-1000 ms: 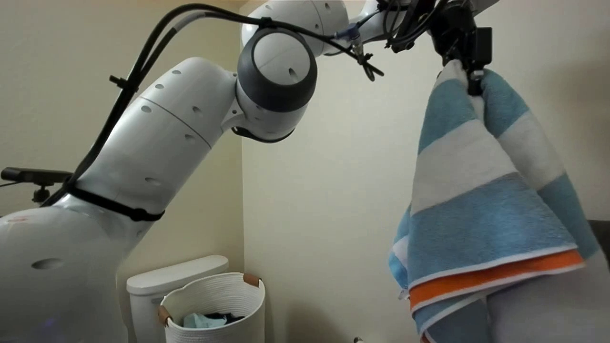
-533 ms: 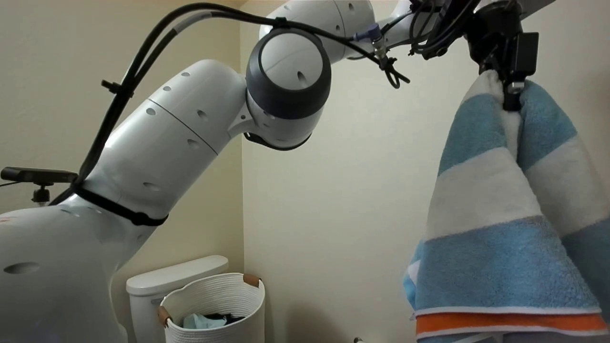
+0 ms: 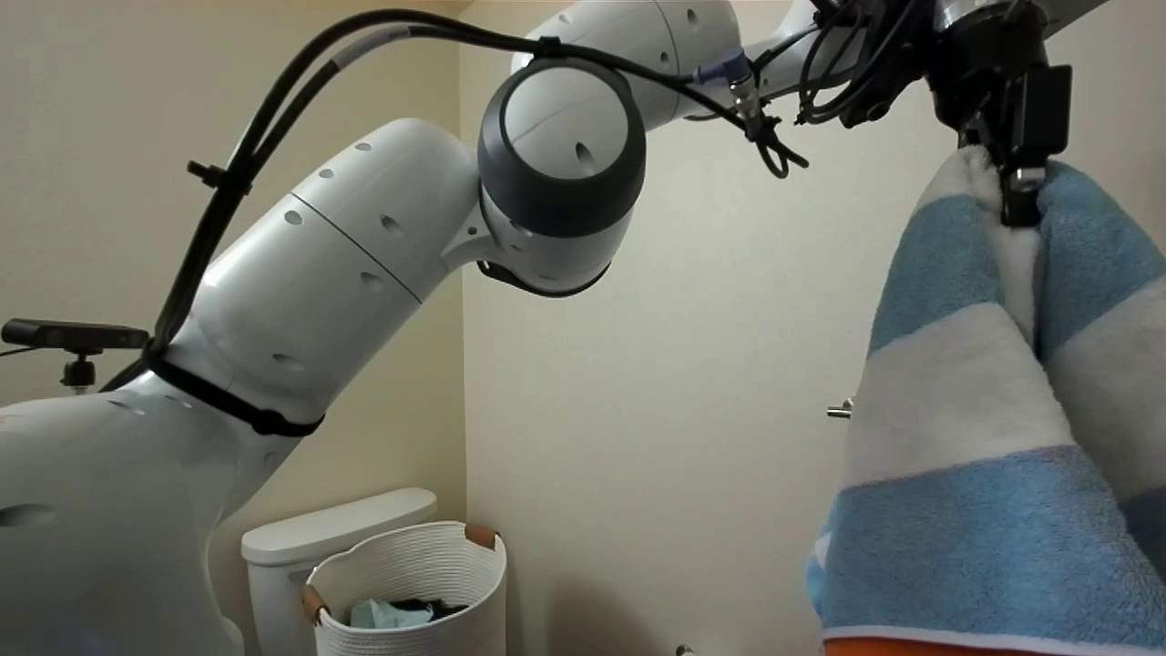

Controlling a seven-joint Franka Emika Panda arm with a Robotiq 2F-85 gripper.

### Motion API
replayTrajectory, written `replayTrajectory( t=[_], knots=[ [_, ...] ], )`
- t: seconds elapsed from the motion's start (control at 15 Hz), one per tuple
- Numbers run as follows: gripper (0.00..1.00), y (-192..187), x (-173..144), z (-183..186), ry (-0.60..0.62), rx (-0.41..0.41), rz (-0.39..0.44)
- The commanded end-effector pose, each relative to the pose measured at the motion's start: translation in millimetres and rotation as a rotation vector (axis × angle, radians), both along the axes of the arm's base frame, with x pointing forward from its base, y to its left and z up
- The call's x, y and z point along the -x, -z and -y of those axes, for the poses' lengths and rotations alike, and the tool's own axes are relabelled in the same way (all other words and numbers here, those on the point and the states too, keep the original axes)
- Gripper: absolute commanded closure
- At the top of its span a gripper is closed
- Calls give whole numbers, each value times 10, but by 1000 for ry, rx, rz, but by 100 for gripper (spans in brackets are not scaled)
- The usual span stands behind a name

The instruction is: Put the towel on the couch

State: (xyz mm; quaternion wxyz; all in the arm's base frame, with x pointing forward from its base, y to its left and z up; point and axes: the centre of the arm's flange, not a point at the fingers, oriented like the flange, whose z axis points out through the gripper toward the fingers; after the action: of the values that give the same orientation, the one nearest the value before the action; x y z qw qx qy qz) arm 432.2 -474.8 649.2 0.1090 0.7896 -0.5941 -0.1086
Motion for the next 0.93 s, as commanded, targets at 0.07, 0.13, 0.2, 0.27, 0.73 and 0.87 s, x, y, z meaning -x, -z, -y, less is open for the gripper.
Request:
replayTrajectory(
  t=[0.07, 0.13, 0.2, 0.27, 0.73, 0.87],
  knots=[
    [90, -47, 419, -72, 109, 50, 56],
    [90, -56, 460, -65, 127, 52, 56],
    [90, -64, 480, -44, 142, 54, 57],
    [90, -72, 509, -34, 157, 59, 57],
    [83, -130, 323, 201, 154, 50, 19],
    [83, -130, 323, 201, 154, 50, 19]
  ],
)
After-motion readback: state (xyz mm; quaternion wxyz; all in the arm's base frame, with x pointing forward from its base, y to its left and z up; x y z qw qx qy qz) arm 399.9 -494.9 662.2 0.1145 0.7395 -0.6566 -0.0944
